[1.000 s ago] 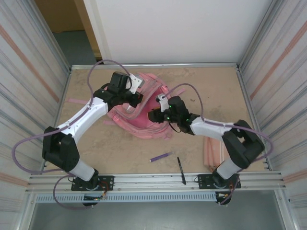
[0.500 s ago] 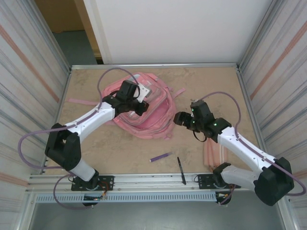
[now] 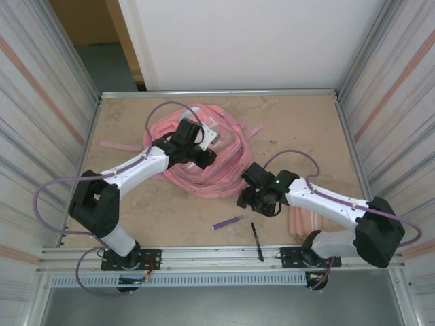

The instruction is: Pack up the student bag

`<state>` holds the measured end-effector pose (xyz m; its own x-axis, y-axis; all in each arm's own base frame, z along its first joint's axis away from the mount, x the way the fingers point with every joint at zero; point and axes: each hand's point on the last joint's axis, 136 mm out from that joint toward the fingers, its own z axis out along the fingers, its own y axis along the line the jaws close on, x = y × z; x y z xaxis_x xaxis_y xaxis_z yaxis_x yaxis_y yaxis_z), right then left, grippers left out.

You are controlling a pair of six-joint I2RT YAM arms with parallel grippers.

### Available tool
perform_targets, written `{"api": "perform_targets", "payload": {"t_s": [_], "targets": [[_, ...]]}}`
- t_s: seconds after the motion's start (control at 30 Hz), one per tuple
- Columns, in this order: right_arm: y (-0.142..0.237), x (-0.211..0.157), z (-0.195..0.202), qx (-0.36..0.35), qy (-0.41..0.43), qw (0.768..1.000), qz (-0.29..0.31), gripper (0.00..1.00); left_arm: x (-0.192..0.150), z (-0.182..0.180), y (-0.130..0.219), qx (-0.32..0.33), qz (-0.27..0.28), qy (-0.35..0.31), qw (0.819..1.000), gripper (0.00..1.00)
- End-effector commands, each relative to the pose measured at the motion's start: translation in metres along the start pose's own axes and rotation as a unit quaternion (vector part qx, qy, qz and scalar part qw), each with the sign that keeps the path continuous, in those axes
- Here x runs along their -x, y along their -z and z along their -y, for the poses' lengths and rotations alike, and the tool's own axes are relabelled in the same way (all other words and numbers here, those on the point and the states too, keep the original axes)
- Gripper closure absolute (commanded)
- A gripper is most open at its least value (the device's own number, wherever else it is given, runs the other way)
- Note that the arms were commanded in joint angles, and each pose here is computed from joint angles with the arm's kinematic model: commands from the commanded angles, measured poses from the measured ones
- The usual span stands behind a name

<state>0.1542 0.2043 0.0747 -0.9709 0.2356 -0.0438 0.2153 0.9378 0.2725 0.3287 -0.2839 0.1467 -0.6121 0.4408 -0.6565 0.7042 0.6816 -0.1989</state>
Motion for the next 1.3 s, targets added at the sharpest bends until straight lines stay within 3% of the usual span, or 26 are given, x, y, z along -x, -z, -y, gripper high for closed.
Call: {"api": "perform_targets", "payload": {"t_s": [0.0, 0.1, 0.2, 0.47, 0.63, 0.77, 0.9, 0.97, 1.03, 1.07, 1.27], "targets": [[0.008, -0.010, 0.005, -0.020, 0.073, 0.997, -0.025, 0.30, 0.011, 0.021, 0.017, -0.036, 0.032, -0.005, 0.999, 0.85], [0.018, 0.005, 0.012, -0.028, 0.073, 0.997, 0.003, 0.29, 0.009, 0.023, 0.016, -0.038, 0.033, -0.002, 0.999, 0.82], [0.034, 0.030, 0.036, -0.053, 0.039, 0.997, 0.041, 0.27, 0.007, 0.028, 0.013, -0.047, 0.029, -0.005, 0.998, 0.71], [0.060, 0.081, 0.136, -0.147, -0.082, 0.976, 0.140, 0.29, 0.018, 0.058, 0.036, -0.073, 0.031, 0.045, 0.996, 0.60], [0.027, 0.077, 0.156, -0.134, -0.142, 0.977, 0.084, 0.30, 0.014, 0.095, 0.047, -0.083, 0.025, 0.046, 0.995, 0.57], [0.004, 0.088, 0.162, -0.163, -0.107, 0.978, 0.077, 0.33, -0.001, 0.115, 0.047, -0.086, 0.000, 0.054, 0.995, 0.55], [-0.016, 0.088, 0.150, -0.158, -0.070, 0.984, 0.042, 0.45, -0.016, 0.127, 0.047, -0.096, -0.010, 0.074, 0.993, 0.54], [-0.020, 0.088, 0.145, -0.156, -0.059, 0.985, 0.041, 0.60, -0.024, 0.133, 0.044, -0.103, -0.014, 0.082, 0.991, 0.54], [-0.022, 0.088, 0.144, -0.151, -0.060, 0.986, 0.035, 0.81, -0.028, 0.140, 0.041, -0.116, -0.014, 0.098, 0.988, 0.54], [-0.021, 0.089, 0.142, -0.148, -0.059, 0.987, 0.036, 0.85, -0.031, 0.145, 0.038, -0.125, -0.014, 0.101, 0.987, 0.54], [0.017, 0.104, 0.113, -0.079, -0.081, 0.991, 0.076, 0.95, -0.028, 0.170, 0.025, -0.185, -0.004, 0.127, 0.975, 0.52]]}}
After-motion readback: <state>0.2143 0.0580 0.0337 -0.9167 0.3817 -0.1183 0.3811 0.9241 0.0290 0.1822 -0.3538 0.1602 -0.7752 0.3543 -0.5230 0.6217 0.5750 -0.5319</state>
